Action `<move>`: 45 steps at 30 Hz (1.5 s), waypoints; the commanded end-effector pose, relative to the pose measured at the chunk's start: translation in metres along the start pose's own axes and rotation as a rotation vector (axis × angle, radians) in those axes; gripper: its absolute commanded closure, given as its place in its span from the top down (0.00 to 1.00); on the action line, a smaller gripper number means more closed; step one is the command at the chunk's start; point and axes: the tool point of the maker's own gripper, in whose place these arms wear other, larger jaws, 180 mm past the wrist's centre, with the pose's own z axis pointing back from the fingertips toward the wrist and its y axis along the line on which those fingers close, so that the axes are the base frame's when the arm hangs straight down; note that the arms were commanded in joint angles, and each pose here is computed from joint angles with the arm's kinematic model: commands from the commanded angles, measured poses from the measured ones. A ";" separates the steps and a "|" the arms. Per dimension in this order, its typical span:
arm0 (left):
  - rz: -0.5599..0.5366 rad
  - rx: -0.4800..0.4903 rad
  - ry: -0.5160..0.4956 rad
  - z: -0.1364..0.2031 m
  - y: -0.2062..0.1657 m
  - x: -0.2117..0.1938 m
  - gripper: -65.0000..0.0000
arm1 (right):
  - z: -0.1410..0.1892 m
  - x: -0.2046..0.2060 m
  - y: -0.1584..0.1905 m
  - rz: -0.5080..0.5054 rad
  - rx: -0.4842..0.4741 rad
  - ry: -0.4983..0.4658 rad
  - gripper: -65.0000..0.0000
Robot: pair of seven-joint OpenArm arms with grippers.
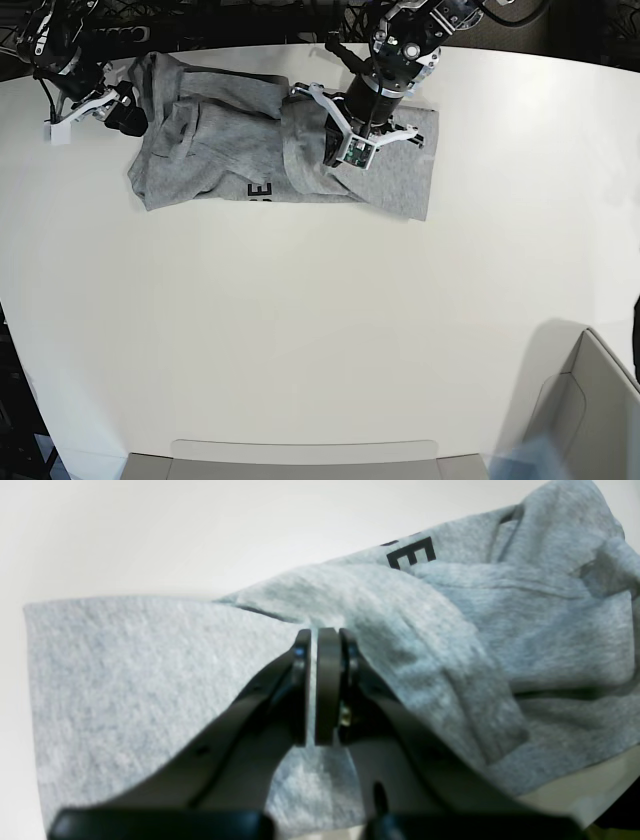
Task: Fold the T-shirt properly
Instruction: 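Release the right gripper and regrasp the strip end beside it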
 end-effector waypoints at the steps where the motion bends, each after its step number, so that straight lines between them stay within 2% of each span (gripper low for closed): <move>1: 0.001 -0.002 -0.040 0.002 -0.001 0.011 0.03 | 0.002 0.012 0.004 0.028 0.015 -0.032 0.45; 8: 0.002 -0.004 -0.040 0.002 -0.002 0.011 0.03 | -0.019 -0.002 0.005 -0.011 0.048 0.021 0.45; 13: -0.003 0.000 -0.037 0.002 0.000 0.009 0.03 | -0.029 -0.009 0.025 -0.015 0.126 0.045 0.45; 16: -0.001 -0.001 -0.036 0.002 -0.001 0.009 0.03 | -0.032 -0.009 0.030 -0.013 0.142 0.051 0.45; 22: -0.001 -0.001 -0.036 0.002 -0.001 0.009 0.03 | -0.047 -0.021 0.043 0.026 0.155 0.105 0.45; 29: -0.001 -0.001 -0.035 0.002 -0.001 0.009 0.03 | -0.066 -0.025 0.060 0.071 0.164 0.113 0.45; 31: 0.000 -0.002 -0.034 0.002 -0.001 0.009 0.03 | -0.066 -0.020 0.059 0.082 0.158 0.108 0.38; 35: -0.002 0.002 -0.034 0.002 0.001 0.009 0.03 | -0.072 -0.005 0.052 0.144 0.100 0.100 0.10; 37: -0.001 0.003 -0.036 0.002 0.001 0.009 0.03 | -0.074 0.001 0.048 0.177 0.069 0.103 0.00; 42: 0.000 -0.001 -0.042 0.003 0.000 0.012 0.03 | -0.075 0.020 0.036 0.243 0.004 0.100 0.00; 45: 0.013 -0.010 -0.072 0.009 -0.002 0.022 0.03 | -0.067 0.048 0.009 0.244 -0.071 0.063 0.00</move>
